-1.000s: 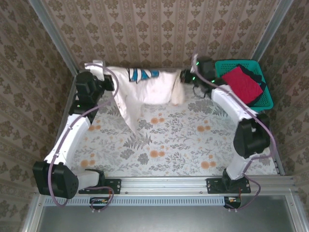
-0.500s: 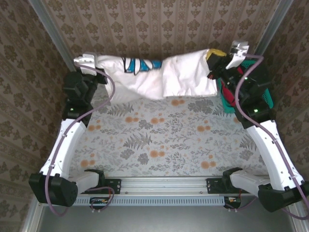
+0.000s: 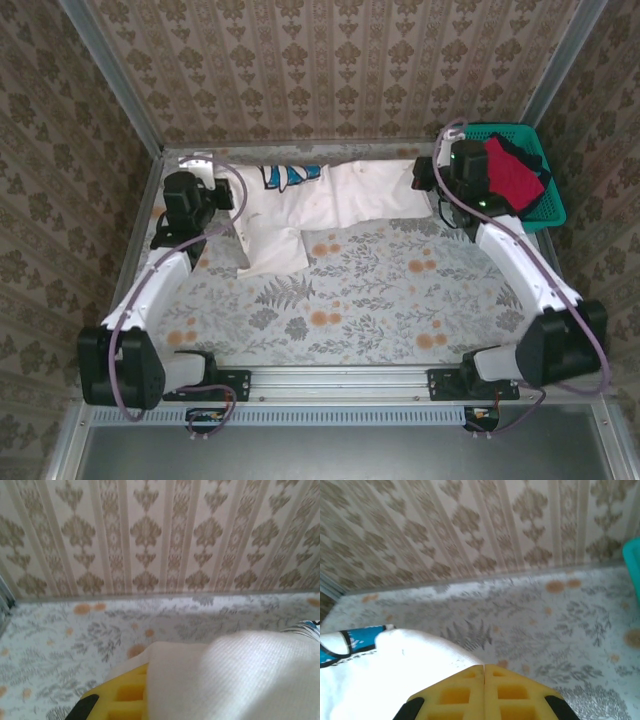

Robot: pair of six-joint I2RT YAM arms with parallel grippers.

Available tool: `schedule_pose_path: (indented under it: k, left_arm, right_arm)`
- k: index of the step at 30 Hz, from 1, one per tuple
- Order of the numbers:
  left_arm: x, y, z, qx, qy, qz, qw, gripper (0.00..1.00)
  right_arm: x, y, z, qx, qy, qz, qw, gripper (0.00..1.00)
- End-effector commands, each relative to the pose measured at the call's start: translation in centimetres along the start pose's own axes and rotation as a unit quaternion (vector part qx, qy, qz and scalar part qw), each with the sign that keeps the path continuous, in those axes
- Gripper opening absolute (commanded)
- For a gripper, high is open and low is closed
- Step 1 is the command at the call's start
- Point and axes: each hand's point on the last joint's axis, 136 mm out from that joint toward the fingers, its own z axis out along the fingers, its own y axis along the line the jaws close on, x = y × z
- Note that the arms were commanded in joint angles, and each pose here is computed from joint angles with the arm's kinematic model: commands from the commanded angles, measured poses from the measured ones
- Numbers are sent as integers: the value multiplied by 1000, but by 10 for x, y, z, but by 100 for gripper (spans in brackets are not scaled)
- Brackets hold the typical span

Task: Fold and stack the t-shirts

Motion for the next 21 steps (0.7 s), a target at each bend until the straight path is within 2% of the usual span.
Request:
schedule_pose_path:
  k: [1,4,6,7,8,9,11,12,14,17,21]
  left_arm:
    - [4,15,21,-9,-5,-39,999,0]
    - [14,34,52,-22,12,-53,998,2]
    - [17,43,80,-18,31,-60,998,10]
    - [16,46,90,-15,37,-63,997,21]
    - [17,46,101,-9,47,-68,997,42]
    - [17,46,109,-3,55,-77,996,67]
    - [18,44,114,1,60,-100,993,98]
    - [21,44,111,-6,61,-111,992,100]
    - [35,53,100,-44,71,-134,987,100]
    - [65,62,74,-93,92,-166,978,100]
    - [105,34,52,-66,132,-176,973,100]
  right_arm:
    - [12,-24,35,24,11,32,999,0]
    - [14,-39,68,32,32,48,998,0]
    - [17,-49,92,37,51,52,997,0]
    - [13,-49,101,36,56,52,996,0]
    - [13,-53,109,41,64,51,996,6]
    - [12,-55,115,45,69,50,995,18]
    - [9,-54,116,46,69,50,995,44]
    - [7,-54,113,47,61,53,996,58]
    - [8,-56,104,50,49,58,996,70]
    - [26,-60,95,56,59,66,995,75]
    - [66,-62,93,52,103,85,990,75]
